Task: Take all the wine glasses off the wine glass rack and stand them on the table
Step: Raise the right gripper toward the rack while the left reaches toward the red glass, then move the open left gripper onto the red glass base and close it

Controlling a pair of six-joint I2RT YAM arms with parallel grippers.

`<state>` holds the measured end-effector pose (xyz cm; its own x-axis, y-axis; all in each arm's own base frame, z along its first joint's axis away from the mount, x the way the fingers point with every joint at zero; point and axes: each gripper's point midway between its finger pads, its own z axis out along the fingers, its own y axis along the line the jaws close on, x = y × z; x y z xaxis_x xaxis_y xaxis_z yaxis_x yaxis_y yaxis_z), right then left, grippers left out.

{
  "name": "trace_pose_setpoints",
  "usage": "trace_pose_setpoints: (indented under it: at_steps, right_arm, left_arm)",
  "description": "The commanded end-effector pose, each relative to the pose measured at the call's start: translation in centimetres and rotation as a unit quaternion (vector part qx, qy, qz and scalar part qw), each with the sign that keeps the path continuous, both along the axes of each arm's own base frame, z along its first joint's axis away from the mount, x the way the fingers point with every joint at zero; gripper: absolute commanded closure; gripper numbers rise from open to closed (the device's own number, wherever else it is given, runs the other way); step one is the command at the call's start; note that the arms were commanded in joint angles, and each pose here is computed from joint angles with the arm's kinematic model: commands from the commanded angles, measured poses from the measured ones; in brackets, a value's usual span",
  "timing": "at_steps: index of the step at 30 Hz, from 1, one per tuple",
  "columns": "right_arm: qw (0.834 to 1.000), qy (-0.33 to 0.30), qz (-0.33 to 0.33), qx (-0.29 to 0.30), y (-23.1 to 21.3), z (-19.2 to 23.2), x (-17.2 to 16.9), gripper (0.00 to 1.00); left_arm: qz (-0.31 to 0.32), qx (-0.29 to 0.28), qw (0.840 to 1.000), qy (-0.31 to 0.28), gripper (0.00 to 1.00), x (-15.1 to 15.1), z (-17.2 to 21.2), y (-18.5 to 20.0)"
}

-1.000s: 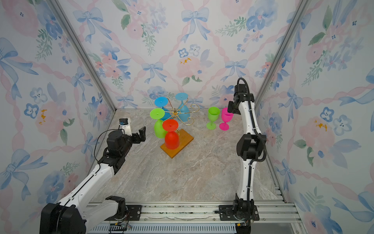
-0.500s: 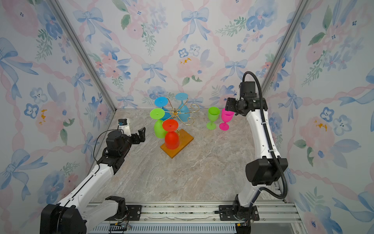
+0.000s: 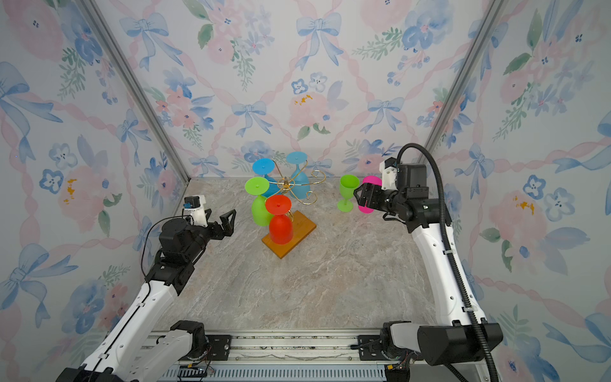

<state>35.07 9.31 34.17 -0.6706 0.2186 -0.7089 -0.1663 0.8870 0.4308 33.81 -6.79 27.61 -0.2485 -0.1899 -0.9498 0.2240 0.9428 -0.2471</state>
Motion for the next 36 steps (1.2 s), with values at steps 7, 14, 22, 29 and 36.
trace_pose_setpoints:
  at_steps: [7, 14, 22, 29, 36]
  right_arm:
    - [0.997, -0.010, 0.054, 0.052, 2.7, -0.4, -1.8, 0.19]
    - [0.993, -0.021, 0.096, 0.070, 5.3, 0.8, -4.6, 0.33]
    - [0.989, -0.036, 0.122, 0.079, 6.4, 1.5, -7.1, 0.34]
    - [0.991, -0.033, 0.112, 0.062, 5.9, 0.4, -7.0, 0.33]
    - [0.991, -0.032, 0.109, 0.069, 6.1, 0.1, -6.5, 0.33]
  left_arm:
    - [-0.091, -0.080, 0.993, 0.007, 0.02, -2.6, 4.0, -3.1]
    - [-0.132, -0.118, 0.984, 0.011, 0.02, -3.8, 5.3, -4.4]
    - [-0.163, -0.169, 0.971, 0.041, 0.02, -4.3, 5.7, -5.6]
    - [-0.189, -0.255, 0.945, 0.082, 0.05, -5.2, 7.2, -6.8]
    - [-0.212, -0.286, 0.931, 0.080, 0.07, -7.1, 9.3, -8.3]
